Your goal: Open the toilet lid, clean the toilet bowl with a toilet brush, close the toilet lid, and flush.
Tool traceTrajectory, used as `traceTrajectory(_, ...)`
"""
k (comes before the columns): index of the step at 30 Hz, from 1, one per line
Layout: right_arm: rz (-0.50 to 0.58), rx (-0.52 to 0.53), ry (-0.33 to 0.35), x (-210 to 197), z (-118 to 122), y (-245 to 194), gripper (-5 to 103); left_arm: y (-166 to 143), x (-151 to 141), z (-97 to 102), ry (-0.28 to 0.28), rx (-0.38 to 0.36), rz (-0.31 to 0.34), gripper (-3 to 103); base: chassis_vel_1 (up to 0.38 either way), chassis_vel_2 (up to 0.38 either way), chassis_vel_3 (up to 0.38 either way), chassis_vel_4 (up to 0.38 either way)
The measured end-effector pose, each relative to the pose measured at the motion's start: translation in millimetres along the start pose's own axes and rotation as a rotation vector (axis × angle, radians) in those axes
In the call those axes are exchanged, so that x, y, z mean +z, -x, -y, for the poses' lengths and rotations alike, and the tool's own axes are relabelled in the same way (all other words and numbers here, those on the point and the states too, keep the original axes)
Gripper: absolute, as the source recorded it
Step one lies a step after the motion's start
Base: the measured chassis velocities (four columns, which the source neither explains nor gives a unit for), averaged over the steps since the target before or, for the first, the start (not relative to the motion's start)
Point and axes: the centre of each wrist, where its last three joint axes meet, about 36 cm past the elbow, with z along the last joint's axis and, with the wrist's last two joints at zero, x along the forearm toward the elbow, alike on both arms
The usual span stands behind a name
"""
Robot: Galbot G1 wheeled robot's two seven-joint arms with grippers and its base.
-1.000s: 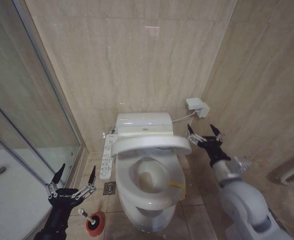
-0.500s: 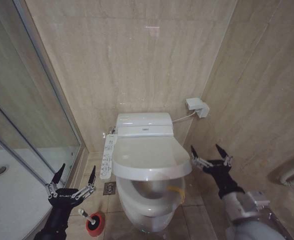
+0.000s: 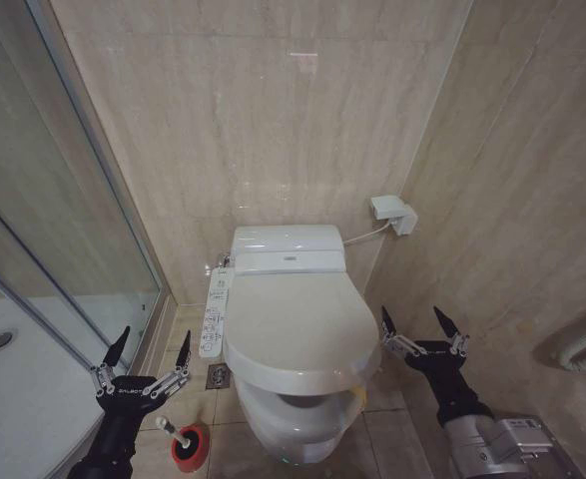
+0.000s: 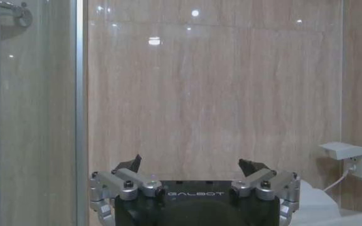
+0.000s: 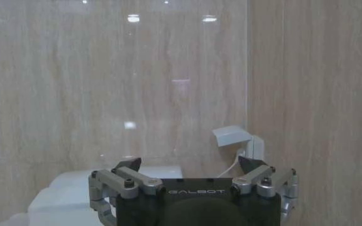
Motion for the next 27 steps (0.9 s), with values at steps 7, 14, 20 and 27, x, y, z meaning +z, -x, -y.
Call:
traceTrajectory(7,0.010,-0.001,0.001,0.7,0.2,-0.3,100,0.0,0.0,0.0,0.000,0.000,0.000,100,0.000,0.000,0.000,0.000)
traceTrajectory(14,0.012,-0.004,0.001,1.0,-0.4,0.3,100,0.0,0.0,0.0,0.000,0.000,0.000,100,0.000,0.000,0.000,0.000)
traceTrajectory(20,0.012,-0.005,0.001,1.3,-0.4,0.6,100,0.0,0.0,0.0,0.000,0.000,0.000,100,0.000,0.000,0.000,0.000)
traceTrajectory(27,0.011,-0.005,0.001,1.5,-0.4,0.7,100,0.0,0.0,0.0,0.000,0.000,0.000,100,0.000,0.000,0.000,0.000)
